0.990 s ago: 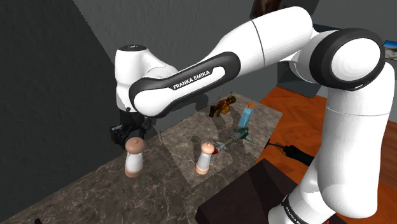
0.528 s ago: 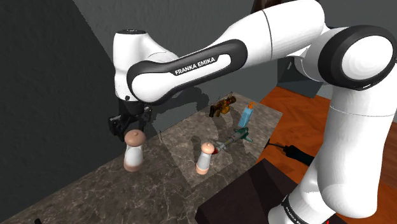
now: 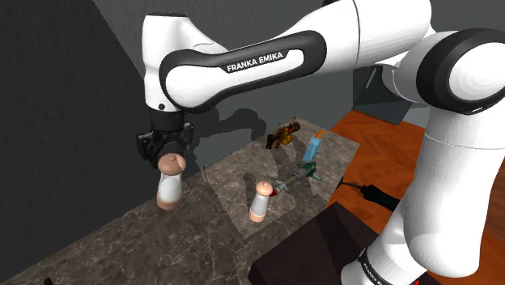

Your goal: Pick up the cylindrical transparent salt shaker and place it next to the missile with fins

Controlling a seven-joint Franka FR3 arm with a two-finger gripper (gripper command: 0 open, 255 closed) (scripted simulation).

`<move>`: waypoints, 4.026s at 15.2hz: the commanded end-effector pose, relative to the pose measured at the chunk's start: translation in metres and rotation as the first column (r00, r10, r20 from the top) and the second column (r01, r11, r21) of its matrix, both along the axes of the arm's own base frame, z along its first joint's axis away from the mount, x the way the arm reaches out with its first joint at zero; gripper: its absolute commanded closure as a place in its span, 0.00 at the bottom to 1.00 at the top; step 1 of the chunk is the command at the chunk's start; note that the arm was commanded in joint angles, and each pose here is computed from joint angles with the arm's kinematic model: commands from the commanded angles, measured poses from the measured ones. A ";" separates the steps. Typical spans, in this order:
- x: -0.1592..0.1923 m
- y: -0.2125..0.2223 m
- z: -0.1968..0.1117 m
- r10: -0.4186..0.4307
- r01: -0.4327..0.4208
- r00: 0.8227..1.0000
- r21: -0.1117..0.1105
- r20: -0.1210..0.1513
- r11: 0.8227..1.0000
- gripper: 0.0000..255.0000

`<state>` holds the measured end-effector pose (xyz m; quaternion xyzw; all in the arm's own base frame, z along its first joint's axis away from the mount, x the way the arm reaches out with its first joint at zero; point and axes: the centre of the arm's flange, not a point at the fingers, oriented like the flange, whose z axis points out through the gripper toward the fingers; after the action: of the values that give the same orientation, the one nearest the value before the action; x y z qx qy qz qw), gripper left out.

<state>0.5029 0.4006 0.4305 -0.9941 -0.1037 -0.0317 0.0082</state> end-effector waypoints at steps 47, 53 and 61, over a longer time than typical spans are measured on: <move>-0.022 -0.276 -0.056 -0.252 0.252 0.967 -0.003 -0.026 0.968 0.00; -0.044 -0.256 -0.129 -0.396 0.396 0.917 -0.007 -0.041 0.918 0.00; -0.070 -0.225 -0.225 -0.573 0.573 0.817 -0.017 -0.060 0.819 0.00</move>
<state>0.4345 0.1700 0.2159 -0.9826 0.1855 -0.0024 0.0020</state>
